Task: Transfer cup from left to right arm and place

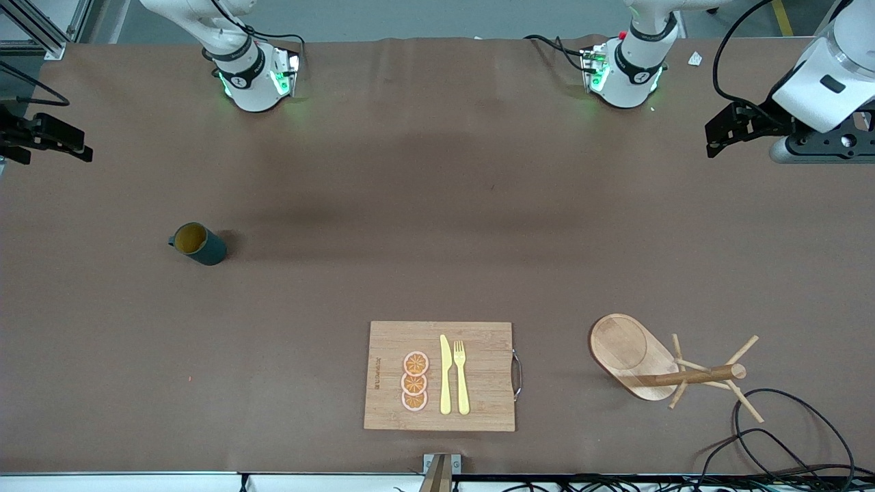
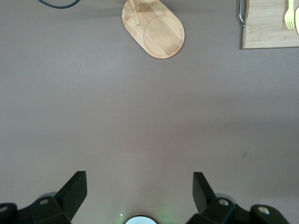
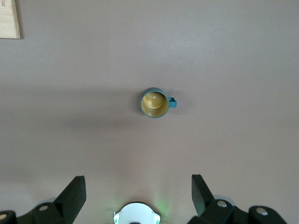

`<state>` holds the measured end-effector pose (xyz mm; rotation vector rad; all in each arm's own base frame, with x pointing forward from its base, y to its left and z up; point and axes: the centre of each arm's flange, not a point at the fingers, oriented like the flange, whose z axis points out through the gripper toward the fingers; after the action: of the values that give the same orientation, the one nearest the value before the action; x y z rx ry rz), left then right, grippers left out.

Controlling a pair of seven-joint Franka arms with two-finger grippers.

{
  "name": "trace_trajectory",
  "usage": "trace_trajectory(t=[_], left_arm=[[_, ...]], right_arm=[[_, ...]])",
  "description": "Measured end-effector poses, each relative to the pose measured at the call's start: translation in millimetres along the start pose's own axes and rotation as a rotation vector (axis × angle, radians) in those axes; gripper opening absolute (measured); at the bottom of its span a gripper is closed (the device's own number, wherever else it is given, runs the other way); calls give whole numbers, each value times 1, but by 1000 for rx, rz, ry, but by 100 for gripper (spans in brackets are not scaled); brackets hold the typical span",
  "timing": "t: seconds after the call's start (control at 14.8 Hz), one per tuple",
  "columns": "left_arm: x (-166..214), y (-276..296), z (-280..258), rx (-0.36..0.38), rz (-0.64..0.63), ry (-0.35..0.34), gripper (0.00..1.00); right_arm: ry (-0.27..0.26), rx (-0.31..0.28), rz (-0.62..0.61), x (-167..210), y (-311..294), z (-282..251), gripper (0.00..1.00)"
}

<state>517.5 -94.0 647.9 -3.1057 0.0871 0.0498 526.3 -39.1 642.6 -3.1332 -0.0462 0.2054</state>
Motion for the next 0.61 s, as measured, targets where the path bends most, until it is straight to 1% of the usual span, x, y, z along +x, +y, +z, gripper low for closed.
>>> trace_trajectory(t=[0.27, 0.61], left_arm=[[0, 0, -4, -2, 0, 13, 100], [0, -1, -7, -2, -2, 18, 100]], right_arm=[[20, 0, 20, -17, -1, -6, 100], [30, -1, 34, -19, -1, -6, 100]])
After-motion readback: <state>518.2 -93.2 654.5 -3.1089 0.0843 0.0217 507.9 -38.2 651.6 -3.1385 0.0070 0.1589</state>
